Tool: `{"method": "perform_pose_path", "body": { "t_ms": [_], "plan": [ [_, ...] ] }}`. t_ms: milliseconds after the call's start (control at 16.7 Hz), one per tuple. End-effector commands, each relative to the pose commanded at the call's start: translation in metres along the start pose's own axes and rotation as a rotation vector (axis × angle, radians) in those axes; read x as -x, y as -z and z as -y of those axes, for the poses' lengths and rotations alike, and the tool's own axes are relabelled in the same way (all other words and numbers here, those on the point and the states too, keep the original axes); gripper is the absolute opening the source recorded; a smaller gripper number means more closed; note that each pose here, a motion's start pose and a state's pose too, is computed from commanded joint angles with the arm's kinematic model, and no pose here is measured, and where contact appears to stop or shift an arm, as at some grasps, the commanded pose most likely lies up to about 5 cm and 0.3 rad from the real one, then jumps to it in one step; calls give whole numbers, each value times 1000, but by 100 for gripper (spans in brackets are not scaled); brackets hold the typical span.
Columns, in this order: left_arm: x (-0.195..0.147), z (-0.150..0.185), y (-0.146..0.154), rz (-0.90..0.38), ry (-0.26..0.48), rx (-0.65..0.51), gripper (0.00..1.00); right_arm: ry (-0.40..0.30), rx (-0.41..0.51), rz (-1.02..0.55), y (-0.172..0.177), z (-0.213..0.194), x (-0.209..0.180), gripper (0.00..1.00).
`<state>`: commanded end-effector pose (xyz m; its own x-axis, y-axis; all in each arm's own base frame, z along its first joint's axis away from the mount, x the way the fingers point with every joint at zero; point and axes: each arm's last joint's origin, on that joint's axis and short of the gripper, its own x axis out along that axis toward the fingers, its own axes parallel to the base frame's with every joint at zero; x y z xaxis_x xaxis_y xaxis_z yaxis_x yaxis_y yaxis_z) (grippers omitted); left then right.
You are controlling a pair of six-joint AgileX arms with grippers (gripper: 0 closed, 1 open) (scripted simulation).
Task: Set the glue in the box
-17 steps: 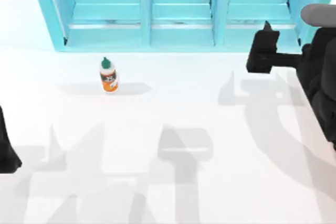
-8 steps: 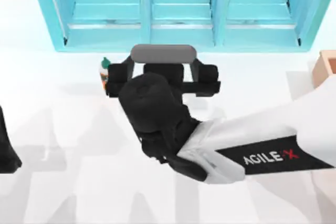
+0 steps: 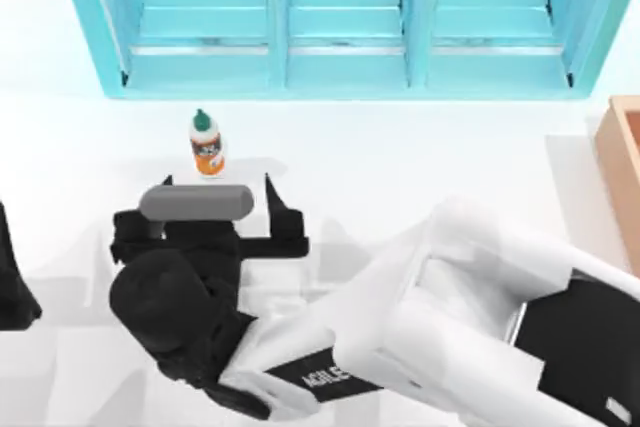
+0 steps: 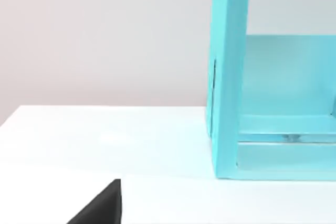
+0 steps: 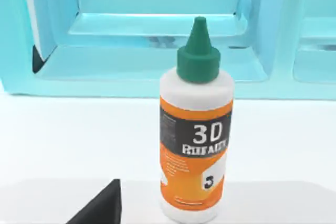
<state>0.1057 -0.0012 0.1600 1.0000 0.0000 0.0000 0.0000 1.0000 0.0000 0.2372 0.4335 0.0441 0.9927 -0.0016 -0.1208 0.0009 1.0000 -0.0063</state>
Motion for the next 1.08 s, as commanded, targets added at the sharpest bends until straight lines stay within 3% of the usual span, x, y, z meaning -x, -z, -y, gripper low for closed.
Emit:
{"method": "perform_pose_path", "body": {
  "t_ms": [300,780,1080],
  "plan": [
    [0,0,0,0,0,0,100,10,11,19,24,-19,0,100],
    [0,0,0,0,0,0,100,15,12,20,26,-19,-3,100],
    [0,0,0,0,0,0,100,10,12,21,26,-25,-38,100]
  ]
}}
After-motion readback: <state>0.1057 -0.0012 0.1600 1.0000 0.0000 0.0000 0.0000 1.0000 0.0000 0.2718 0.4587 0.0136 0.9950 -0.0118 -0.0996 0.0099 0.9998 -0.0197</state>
